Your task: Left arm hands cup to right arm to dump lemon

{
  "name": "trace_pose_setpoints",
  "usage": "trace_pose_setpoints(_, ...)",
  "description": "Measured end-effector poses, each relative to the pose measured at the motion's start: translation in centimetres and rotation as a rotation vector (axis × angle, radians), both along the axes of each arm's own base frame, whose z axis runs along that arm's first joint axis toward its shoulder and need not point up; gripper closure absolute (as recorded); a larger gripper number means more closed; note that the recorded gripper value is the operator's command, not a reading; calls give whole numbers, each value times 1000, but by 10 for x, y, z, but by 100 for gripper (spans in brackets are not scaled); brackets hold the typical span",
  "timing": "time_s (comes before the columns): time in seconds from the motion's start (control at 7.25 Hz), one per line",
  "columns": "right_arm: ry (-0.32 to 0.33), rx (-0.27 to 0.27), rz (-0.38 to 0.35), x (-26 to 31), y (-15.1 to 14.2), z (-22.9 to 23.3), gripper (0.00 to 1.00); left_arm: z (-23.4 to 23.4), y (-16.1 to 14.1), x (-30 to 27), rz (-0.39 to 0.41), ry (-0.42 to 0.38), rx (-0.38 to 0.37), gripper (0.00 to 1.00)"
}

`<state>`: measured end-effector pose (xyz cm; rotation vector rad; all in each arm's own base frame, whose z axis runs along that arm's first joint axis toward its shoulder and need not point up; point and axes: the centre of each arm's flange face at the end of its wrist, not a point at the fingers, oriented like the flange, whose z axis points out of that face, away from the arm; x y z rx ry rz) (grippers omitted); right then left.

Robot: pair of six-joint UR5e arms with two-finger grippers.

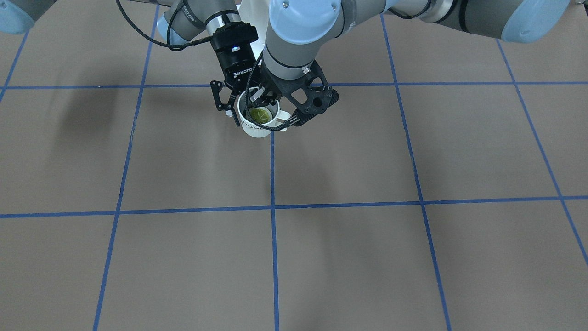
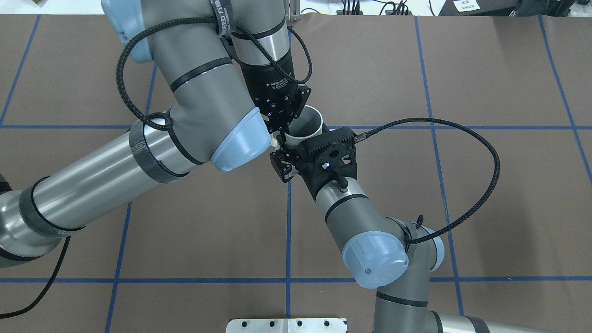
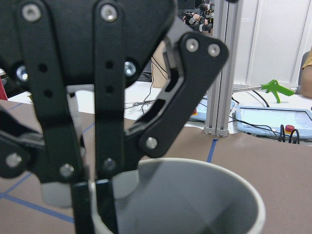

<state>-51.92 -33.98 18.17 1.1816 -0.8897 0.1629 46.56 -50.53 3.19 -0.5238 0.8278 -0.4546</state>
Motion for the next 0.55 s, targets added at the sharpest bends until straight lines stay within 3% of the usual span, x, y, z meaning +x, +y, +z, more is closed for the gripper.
trace_pose_setpoints(0.41, 9, -2, 0, -4, 0, 4, 3, -1, 3, 2, 6, 1, 1, 100)
trace_pose_setpoints(0.55, 7, -2, 0, -4, 0, 3, 44, -1, 4, 3, 7, 1, 1, 100)
